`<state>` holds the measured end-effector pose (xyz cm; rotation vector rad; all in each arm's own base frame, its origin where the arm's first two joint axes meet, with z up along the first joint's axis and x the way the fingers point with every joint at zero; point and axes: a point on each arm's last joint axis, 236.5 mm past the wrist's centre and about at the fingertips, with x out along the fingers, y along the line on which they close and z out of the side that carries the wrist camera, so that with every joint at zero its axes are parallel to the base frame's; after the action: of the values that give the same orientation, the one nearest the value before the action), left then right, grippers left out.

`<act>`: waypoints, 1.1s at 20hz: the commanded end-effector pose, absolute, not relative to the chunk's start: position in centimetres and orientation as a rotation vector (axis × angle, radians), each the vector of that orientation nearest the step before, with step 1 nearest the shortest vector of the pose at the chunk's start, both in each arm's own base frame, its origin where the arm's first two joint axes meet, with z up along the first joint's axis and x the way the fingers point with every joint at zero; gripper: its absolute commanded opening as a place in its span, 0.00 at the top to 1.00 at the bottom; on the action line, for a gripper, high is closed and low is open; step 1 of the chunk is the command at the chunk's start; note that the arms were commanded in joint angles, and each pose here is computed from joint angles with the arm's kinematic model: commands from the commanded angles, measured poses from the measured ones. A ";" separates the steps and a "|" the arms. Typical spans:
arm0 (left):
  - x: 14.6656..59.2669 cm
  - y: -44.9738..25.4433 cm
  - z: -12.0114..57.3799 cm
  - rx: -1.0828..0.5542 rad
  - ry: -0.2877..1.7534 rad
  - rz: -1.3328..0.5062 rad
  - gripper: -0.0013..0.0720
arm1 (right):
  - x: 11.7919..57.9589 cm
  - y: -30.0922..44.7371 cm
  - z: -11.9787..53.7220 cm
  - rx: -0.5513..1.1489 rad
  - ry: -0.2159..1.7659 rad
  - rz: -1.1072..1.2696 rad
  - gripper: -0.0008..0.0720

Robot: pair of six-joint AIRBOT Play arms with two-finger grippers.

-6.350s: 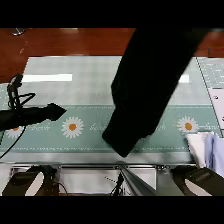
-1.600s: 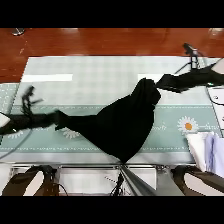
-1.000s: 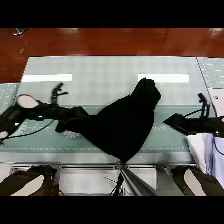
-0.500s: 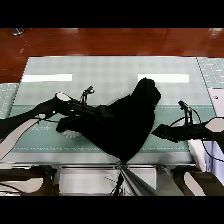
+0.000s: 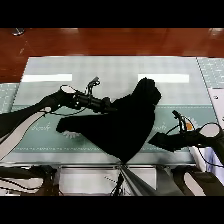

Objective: Fold the shirts.

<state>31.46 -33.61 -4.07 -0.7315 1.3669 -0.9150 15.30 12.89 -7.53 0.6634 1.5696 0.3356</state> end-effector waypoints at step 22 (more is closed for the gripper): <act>35.5 -30.5 -1.1 -0.762 1.230 -0.860 0.95 | 17.4 20.3 -7.8 0.433 1.665 0.590 0.95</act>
<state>33.38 -32.26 -2.47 -0.7467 1.3015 -0.9008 19.29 21.03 -8.29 0.5167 1.5903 0.5538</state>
